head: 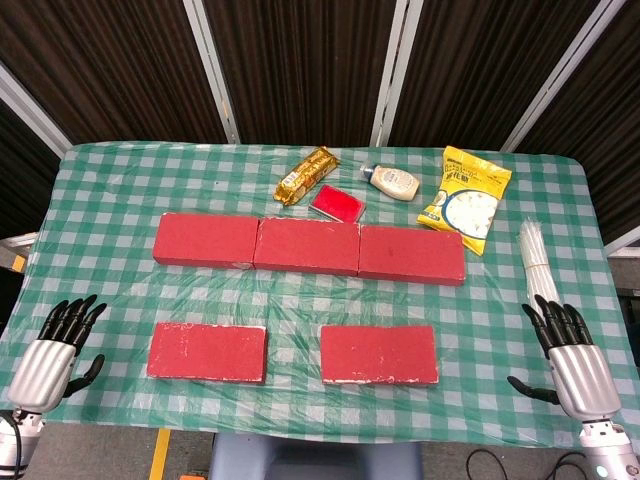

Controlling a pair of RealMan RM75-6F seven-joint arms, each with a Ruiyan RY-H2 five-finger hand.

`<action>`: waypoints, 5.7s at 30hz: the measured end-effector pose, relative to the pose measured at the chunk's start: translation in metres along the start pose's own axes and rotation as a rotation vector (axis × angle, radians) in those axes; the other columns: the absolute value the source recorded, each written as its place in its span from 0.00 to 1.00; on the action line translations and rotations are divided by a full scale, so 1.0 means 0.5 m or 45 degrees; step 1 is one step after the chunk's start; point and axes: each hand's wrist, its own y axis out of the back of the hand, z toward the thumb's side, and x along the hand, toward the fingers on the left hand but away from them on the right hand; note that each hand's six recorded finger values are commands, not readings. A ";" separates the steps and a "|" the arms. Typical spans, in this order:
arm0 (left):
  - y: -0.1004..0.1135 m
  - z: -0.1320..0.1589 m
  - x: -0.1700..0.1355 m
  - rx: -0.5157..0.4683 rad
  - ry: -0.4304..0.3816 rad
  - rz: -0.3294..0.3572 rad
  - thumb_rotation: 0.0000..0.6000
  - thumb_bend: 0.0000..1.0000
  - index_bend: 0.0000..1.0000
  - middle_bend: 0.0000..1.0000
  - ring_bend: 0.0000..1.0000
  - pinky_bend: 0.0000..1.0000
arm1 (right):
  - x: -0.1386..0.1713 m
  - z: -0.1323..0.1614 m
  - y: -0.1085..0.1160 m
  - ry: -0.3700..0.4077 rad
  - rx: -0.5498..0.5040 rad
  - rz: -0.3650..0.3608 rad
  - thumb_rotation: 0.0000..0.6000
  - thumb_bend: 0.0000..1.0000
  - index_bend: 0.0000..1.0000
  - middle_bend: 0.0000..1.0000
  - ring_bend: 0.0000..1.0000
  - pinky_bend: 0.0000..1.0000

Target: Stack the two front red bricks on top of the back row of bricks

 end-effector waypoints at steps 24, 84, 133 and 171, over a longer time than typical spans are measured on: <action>-0.111 0.185 0.001 -0.350 -0.451 -0.536 1.00 0.29 0.00 0.00 0.00 0.00 | 0.012 0.020 -0.005 0.073 -0.026 0.029 0.77 0.04 0.00 0.00 0.00 0.00; -0.189 0.243 0.165 -0.084 -0.422 -0.645 1.00 0.29 0.00 0.00 0.00 0.00 | 0.005 0.020 -0.019 0.075 -0.034 0.092 0.77 0.04 0.00 0.00 0.00 0.00; -0.196 0.228 0.208 -0.131 -0.360 -0.761 1.00 0.32 0.00 0.32 0.32 0.40 | 0.002 0.026 -0.030 0.073 -0.009 0.109 0.77 0.04 0.00 0.00 0.00 0.00; -0.063 0.300 0.396 -0.043 -0.447 -0.502 1.00 0.36 0.00 0.48 0.49 0.59 | -0.022 -0.014 -0.019 -0.052 -0.032 0.081 0.77 0.04 0.00 0.00 0.00 0.00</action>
